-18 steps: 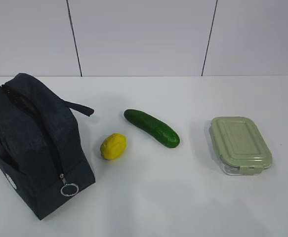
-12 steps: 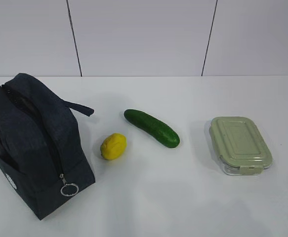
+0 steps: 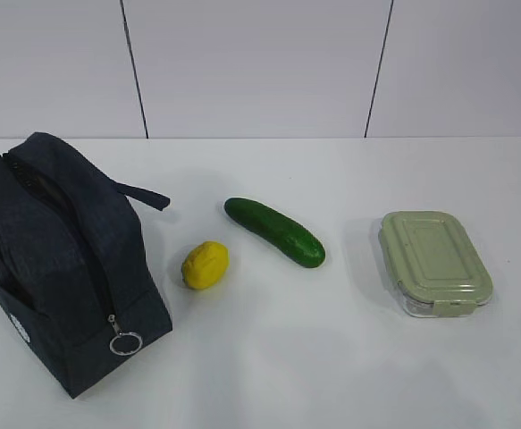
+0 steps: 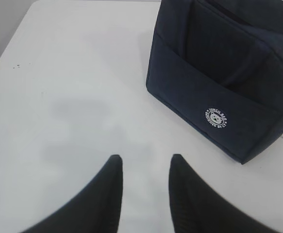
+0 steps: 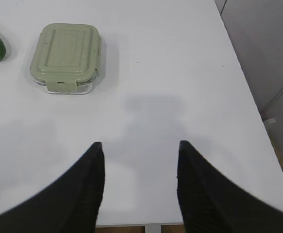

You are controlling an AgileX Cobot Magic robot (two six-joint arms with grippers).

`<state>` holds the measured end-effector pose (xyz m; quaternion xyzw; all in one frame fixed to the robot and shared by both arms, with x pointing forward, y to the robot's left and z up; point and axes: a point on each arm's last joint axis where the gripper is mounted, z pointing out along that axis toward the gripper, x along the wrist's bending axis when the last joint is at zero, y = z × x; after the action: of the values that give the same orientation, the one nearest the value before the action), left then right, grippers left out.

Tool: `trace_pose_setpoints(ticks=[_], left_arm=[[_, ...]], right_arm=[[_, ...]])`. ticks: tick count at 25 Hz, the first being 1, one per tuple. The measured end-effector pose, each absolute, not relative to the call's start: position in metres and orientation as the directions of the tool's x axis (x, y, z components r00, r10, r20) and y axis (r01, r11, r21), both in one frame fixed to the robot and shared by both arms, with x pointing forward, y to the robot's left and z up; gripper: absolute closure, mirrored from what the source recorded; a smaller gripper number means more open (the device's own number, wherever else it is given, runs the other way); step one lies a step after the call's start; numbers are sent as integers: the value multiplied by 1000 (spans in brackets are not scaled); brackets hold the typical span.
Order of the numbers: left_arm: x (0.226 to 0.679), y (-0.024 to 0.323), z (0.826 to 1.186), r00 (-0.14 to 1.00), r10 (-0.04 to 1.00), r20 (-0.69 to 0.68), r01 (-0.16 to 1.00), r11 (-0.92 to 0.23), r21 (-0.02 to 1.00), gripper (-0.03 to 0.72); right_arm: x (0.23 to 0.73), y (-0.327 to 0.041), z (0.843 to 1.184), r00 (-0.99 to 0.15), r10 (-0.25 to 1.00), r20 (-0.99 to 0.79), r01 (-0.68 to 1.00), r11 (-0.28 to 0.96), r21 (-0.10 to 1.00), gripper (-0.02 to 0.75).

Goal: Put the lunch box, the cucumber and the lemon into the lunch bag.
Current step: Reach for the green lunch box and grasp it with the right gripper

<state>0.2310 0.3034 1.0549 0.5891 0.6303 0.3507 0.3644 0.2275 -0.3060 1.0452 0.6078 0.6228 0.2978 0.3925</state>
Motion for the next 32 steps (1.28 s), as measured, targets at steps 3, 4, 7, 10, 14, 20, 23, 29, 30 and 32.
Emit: trace_pose_setpoints(ticks=[3, 4, 7, 10, 14, 20, 23, 29, 30, 32], left_arm=[[231, 303, 1055, -40, 998, -46, 487, 60, 871, 453], [231, 303, 1055, -40, 998, -46, 487, 60, 871, 453], [231, 303, 1055, -40, 998, -46, 487, 60, 871, 453], [231, 303, 1055, -40, 998, -46, 487, 60, 871, 453], [231, 303, 1055, -40, 998, -46, 487, 60, 871, 453], [231, 303, 1055, -40, 998, -46, 487, 60, 871, 453], [231, 303, 1055, -40, 998, -46, 487, 60, 871, 453], [231, 303, 1055, -40, 998, -46, 487, 60, 871, 452], [231, 303, 1055, -40, 998, -46, 487, 60, 871, 452], [231, 303, 1055, -40, 998, -46, 487, 60, 871, 452]], right_arm=[[227, -306, 1045, 47, 991, -127, 523, 84, 848, 360], [227, -306, 1045, 47, 991, -127, 523, 84, 848, 360], [227, -306, 1045, 47, 991, -127, 523, 84, 848, 360], [227, -306, 1045, 47, 991, -127, 523, 84, 848, 360], [227, -306, 1045, 47, 991, -127, 523, 84, 848, 360], [227, -306, 1045, 47, 991, -127, 523, 84, 848, 360], [227, -306, 1045, 47, 991, -127, 523, 84, 848, 360], [227, -306, 1045, 47, 991, -127, 523, 84, 848, 360], [227, -306, 1045, 47, 991, -127, 523, 84, 848, 360], [227, -306, 1045, 47, 991, -127, 523, 84, 848, 360]])
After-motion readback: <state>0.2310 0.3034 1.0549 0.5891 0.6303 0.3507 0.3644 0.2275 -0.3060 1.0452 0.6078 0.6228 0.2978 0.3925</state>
